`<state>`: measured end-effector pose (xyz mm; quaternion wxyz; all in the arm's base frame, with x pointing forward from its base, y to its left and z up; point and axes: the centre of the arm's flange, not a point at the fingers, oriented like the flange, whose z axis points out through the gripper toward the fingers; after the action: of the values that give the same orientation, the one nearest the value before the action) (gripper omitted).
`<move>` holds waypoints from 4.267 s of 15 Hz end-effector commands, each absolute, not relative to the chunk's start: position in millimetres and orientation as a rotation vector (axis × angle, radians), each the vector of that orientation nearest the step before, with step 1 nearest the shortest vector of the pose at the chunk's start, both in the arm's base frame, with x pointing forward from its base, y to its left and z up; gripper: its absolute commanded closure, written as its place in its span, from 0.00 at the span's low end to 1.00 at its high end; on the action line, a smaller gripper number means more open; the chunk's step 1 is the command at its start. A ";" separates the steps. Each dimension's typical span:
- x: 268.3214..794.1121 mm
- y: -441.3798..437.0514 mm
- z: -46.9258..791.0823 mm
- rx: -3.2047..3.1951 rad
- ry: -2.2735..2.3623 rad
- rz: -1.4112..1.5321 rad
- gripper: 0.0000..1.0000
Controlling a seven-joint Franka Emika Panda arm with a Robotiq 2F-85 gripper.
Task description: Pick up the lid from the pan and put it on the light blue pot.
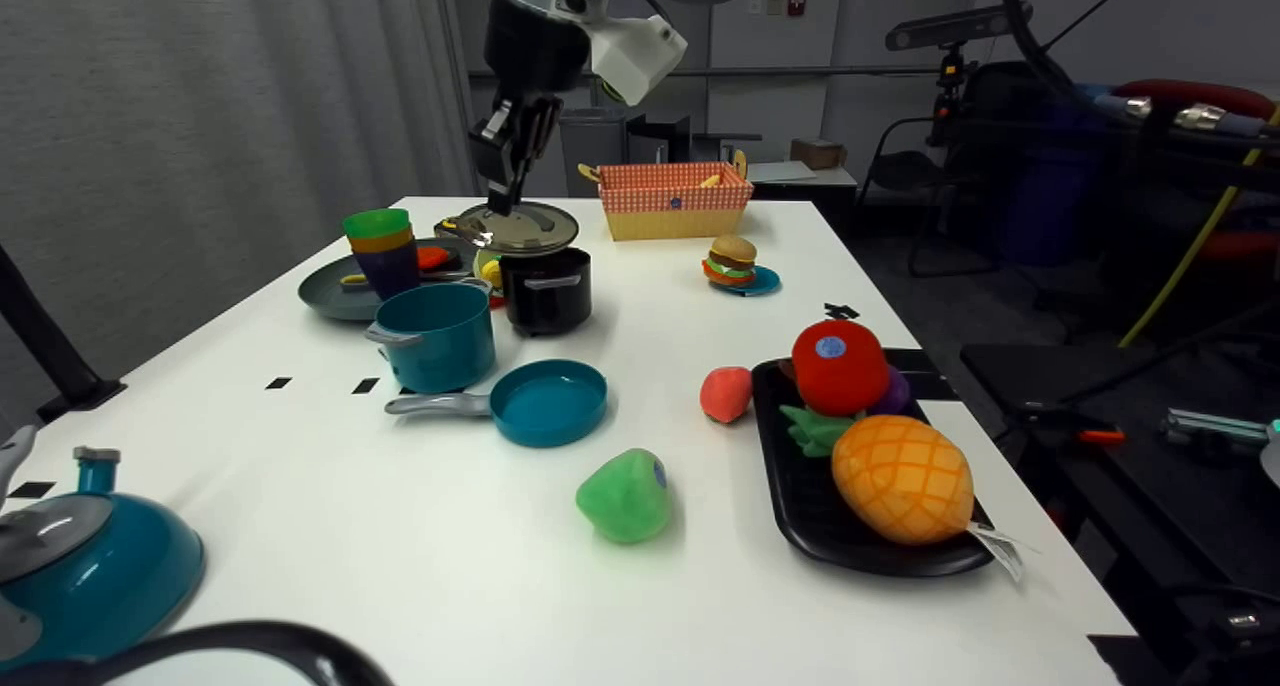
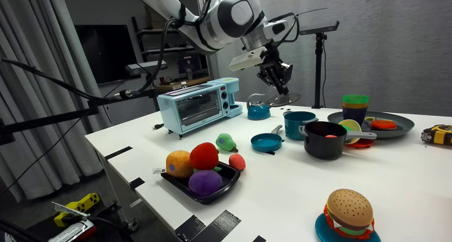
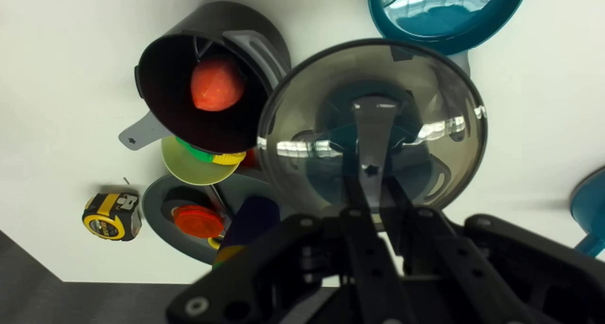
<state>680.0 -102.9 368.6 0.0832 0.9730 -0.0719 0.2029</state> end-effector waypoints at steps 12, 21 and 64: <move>785.2 -101.5 371.3 2.852 -0.251 0.688 0.96; 812.8 -93.1 328.5 2.867 -0.235 0.613 0.96; 800.5 -101.1 306.1 2.828 -0.251 0.612 0.00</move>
<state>797.1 -102.1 284.6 0.1136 0.9706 -0.0891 0.1926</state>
